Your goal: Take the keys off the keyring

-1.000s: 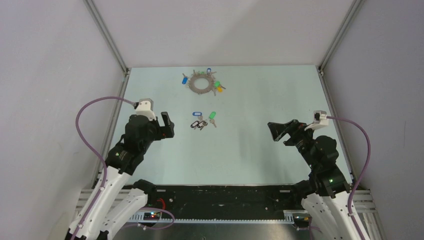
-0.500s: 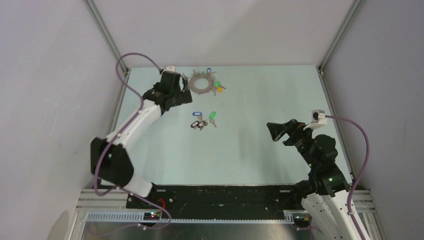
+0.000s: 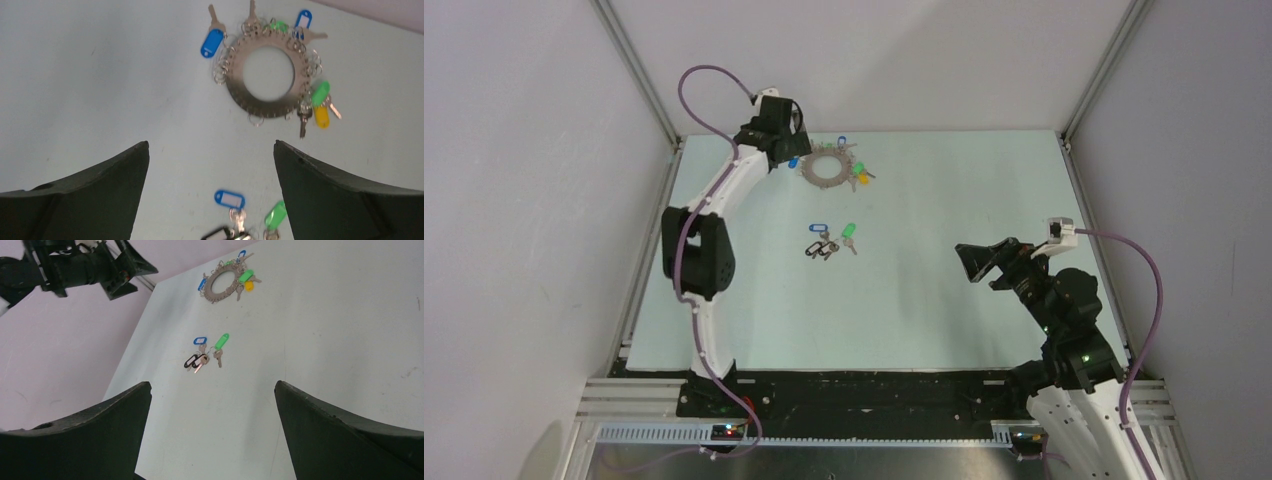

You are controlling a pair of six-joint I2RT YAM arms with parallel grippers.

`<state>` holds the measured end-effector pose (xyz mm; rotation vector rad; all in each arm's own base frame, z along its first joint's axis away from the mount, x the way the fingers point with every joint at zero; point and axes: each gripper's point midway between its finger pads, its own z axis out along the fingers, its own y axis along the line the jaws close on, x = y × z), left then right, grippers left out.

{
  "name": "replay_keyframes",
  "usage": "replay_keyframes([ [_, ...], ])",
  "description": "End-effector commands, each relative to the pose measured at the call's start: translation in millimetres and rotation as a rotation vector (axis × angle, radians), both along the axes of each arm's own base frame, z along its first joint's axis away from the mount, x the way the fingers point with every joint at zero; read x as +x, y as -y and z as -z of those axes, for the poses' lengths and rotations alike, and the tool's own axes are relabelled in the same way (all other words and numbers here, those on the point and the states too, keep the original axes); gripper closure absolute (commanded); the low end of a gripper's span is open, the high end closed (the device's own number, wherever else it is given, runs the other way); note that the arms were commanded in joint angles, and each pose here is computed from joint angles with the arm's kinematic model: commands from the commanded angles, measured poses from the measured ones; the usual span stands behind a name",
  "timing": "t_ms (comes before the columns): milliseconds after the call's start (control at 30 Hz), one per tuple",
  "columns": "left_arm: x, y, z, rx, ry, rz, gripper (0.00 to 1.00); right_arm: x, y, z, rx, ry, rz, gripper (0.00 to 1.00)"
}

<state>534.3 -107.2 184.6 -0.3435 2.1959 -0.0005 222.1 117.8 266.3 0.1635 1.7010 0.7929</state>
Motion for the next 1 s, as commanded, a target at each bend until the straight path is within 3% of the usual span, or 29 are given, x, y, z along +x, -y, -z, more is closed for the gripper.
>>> replay_keyframes([
  [0, 35, -9, 8, -0.037, 0.012, 0.005, 0.04, -4, 0, -33, 0.017, 0.088, -0.015, 0.01],
  [167, 67, -2, 56, -0.159, -0.047, 0.039, 0.06, -5, -1, -38, 0.022, 0.1, -0.018, 0.01],
  [267, 82, 12, 72, -0.315, -0.076, 0.07, 0.08, -5, -1, -42, 0.019, 0.11, -0.018, 0.01],
  [333, 87, 10, 107, -0.358, -0.143, 0.037, 0.1, -5, 0, -43, 0.016, 0.112, -0.016, 0.01],
  [400, 89, 8, 122, -0.375, -0.178, 0.02, 0.28, -5, 1, -46, 0.017, 0.118, -0.014, 0.01],
  [500, 93, 6, 119, -0.413, -0.198, -0.01, 0.39, -6, 1, -50, 0.016, 0.127, -0.013, 0.01],
  [600, 84, 6, 132, -0.421, -0.26, -0.031, 0.53, -6, 3, -52, 0.017, 0.13, -0.003, 0.01],
  [767, 47, 6, 146, -0.396, -0.416, -0.016, 0.59, -6, 2, -53, 0.036, 0.123, -0.006, 0.01],
  [967, 17, -2, 151, -0.303, -0.489, 0.0, 0.67, -7, -2, -52, 0.053, 0.108, -0.023, 0.01],
])
